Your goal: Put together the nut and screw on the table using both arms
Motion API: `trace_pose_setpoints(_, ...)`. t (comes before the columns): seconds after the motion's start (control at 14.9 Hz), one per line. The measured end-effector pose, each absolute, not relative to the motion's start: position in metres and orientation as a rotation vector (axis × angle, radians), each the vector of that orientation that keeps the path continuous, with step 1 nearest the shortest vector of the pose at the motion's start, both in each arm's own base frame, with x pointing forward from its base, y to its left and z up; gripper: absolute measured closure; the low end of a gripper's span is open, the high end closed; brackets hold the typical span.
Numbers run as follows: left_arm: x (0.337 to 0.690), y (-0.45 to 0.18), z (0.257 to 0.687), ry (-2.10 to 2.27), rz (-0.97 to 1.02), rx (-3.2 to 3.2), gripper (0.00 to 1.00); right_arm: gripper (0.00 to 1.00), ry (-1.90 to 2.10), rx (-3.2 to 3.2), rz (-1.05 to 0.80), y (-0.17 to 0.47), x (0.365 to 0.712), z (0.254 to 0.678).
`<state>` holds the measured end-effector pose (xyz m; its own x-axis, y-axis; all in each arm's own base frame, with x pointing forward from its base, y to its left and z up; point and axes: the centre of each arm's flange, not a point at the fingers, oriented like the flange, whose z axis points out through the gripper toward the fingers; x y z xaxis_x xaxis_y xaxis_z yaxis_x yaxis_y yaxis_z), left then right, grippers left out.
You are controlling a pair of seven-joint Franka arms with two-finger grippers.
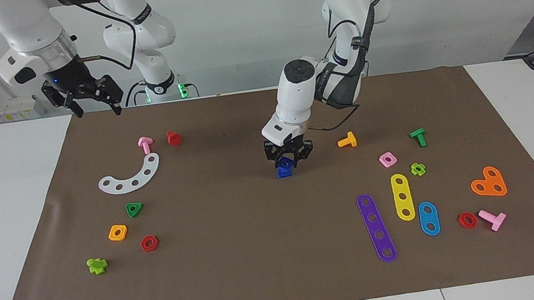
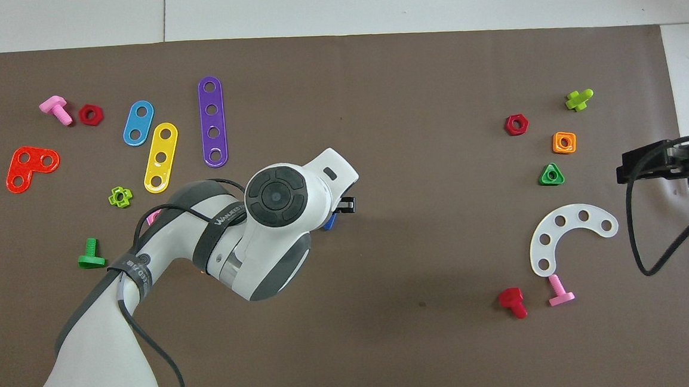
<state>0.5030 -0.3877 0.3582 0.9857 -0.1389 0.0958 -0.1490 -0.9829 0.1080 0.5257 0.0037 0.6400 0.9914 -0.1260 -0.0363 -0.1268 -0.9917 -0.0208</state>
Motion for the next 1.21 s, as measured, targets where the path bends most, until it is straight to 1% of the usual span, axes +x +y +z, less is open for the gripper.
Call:
trace_pose_setpoints(0.67,0.495,-0.389,0.347,-0.26,0.153,3.021,0.44,0.0,0.202,-3.111,0.054,0.002,0.526,0.64)
trace_pose_setpoints(0.81,0.492,-0.391,0.345,-0.274,0.156,3.023,0.43,0.0,0.202,-3.111,0.054,0.002,0.526,0.64)
trace_pose_setpoints(0.87,0.492,-0.392,0.345,-0.278,0.159,3.023,0.39,0.0,0.202,-3.111,0.054,0.002,0.526,0.64)
trace_pose_setpoints(0.94,0.492,-0.392,0.345,-0.28,0.162,3.023,0.26,0.0,0.202,-3.111,0.054,0.002,0.526,0.64)
trace_pose_setpoints(1.07,0.492,-0.392,0.345,-0.281,0.165,3.023,0.05,0.0,0.202,-3.111,0.055,0.002,0.526,0.64)
trace_pose_setpoints(1.14,0.492,-0.392,0.347,-0.282,0.17,3.022,0.0,0.0,0.202,-3.111,0.055,0.002,0.526,0.64)
trace_pose_setpoints(1.21,0.492,-0.392,0.351,-0.282,0.177,3.022,0.0,0.0,0.202,-3.111,0.056,0.002,0.526,0.64)
